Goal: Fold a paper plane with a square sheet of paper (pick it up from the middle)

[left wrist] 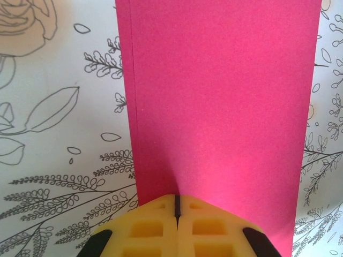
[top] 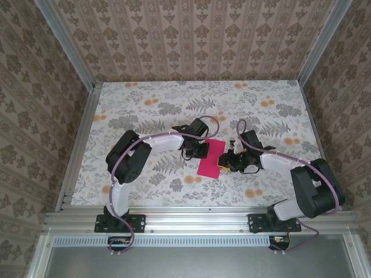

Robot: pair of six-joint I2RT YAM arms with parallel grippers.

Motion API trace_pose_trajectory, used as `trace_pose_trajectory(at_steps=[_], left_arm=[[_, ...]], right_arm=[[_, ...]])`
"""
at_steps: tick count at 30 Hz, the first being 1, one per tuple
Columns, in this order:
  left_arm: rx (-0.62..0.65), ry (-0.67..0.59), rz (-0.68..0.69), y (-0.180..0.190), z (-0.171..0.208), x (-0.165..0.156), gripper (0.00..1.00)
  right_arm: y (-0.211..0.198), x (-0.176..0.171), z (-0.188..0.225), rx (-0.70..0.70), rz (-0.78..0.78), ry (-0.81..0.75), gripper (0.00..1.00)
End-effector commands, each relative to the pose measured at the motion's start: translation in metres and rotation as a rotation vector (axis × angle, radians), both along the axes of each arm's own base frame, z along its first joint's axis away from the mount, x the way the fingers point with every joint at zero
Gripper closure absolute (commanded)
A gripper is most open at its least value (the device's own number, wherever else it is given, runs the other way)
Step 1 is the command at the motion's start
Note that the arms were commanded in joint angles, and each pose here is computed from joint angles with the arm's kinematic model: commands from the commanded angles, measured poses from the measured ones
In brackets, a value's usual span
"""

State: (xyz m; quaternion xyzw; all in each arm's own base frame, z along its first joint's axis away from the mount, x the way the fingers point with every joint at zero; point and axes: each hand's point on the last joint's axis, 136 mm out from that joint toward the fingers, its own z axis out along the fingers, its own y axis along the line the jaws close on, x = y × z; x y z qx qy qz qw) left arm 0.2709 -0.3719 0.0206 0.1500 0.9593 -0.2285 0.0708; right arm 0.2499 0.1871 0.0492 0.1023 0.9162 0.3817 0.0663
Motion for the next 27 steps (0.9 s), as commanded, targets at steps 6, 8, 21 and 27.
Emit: trace_pose_trajectory(at_steps=[6, 8, 21, 27], left_arm=[[0.114, 0.083, -0.021, 0.021, -0.026, -0.026, 1.0], [0.116, 0.082, -0.022, 0.021, -0.027, -0.026, 1.0], [0.121, 0.085, -0.025, 0.023, -0.027, -0.028, 1.0], [0.118, 0.084, -0.027, 0.021, -0.027, -0.027, 1.0]], right_arm=[[0.009, -0.027, -0.034, 0.037, -0.013, 0.106, 0.77], [0.0, -0.034, -0.051, -0.022, -0.02, 0.14, 0.77], [0.014, -0.027, -0.005, 0.058, -0.004, 0.039, 0.77], [0.026, -0.042, -0.036, 0.047, 0.05, 0.142, 0.76]])
